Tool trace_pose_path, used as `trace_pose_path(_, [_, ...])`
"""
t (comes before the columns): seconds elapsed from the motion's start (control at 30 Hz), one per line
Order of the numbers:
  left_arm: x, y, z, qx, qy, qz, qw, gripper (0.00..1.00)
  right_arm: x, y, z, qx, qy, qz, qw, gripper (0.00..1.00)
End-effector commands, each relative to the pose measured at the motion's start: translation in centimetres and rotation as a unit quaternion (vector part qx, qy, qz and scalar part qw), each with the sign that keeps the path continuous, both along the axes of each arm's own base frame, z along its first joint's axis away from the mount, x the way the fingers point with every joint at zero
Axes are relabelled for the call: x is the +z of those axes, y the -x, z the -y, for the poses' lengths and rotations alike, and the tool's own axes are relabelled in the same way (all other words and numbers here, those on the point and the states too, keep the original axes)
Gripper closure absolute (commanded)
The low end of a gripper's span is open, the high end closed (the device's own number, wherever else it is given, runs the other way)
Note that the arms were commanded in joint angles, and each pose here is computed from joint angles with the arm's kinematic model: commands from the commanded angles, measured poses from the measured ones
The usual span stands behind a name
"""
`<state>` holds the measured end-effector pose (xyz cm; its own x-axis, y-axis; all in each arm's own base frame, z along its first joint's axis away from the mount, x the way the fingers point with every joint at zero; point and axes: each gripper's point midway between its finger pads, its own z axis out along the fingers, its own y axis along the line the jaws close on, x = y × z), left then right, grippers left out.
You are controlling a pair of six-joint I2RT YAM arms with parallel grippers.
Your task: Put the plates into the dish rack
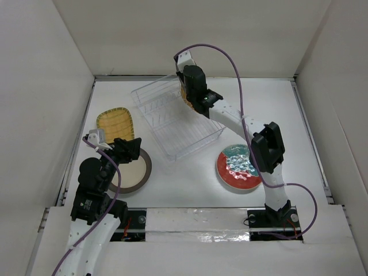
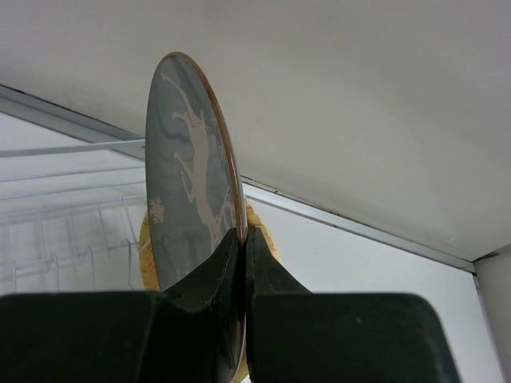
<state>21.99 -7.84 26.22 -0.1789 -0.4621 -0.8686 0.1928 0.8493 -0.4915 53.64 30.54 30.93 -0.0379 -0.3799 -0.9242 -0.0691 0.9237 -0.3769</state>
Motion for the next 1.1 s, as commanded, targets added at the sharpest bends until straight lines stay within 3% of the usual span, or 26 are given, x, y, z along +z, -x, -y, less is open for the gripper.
trace_pose_path(0.0, [1.1,-0.1,0.4,-0.010,0.004,0.025,1.000,0.33,6.5,0.7,-0.2,-0.006,-0.084,0.093,0.992,1.00])
trace_pose_path(0.4, [1.3,0.0,0.3,-0.009,0.005,0.029,1.000,0.34,-0.4,1.3,-1.9,0.027,-0.115,0.028,0.993,1.00])
trace_pose_path(0.5, [1.4,0.1,0.3,-0.009,0.006,0.030,0.999,0.33,0.1,1.8,-2.1,0.039,-0.135,0.021,0.990,0.77])
trace_pose_path(0.6, [1.4,0.1,0.3,-0.009,0.007,0.031,0.999,0.33,2.0,2.4,-0.6,0.039,-0.169,0.022,0.985,0.37])
trace_pose_path(0.7, [1.5,0.2,0.3,-0.009,0.007,0.032,0.999,0.34,5.2,4.2,1.2,0.050,-0.217,0.025,0.975,0.21])
trace_pose_path(0.77, [1.5,0.2,0.3,-0.009,0.007,0.034,0.999,0.34,4.1,5.5,2.7,0.050,-0.251,0.005,0.967,0.20])
trace_pose_path(0.8, [1.6,0.3,0.3,-0.010,0.008,0.035,0.999,0.34,6.6,7.2,4.3,0.055,-0.280,0.021,0.958,0.20])
trace_pose_path(0.83, [1.7,0.3,0.3,-0.010,0.008,0.037,0.999,0.34,6.4,8.0,5.3,0.053,-0.317,0.016,0.947,0.28])
trace_pose_path(0.9, [1.9,0.5,0.4,-0.014,0.009,0.042,0.999,0.34,1.8,9.3,9.1,0.011,-0.340,-0.015,0.940,0.53])
trace_pose_path(0.93, [1.9,0.5,0.4,-0.015,0.010,0.043,0.999,0.34,3.1,11.0,11.6,-0.005,-0.398,-0.001,0.917,0.91])
trace_pose_path(0.97, [2.2,0.7,0.4,-0.016,0.011,0.048,0.999,0.34,-2.4,12.4,13.8,-0.048,-0.395,-0.043,0.916,1.00])
trace_pose_path(1.07, [2.5,1.1,0.6,-0.022,0.013,0.057,0.998,0.33,-5.6,16.2,21.4,-0.130,-0.458,-0.040,0.879,1.00])
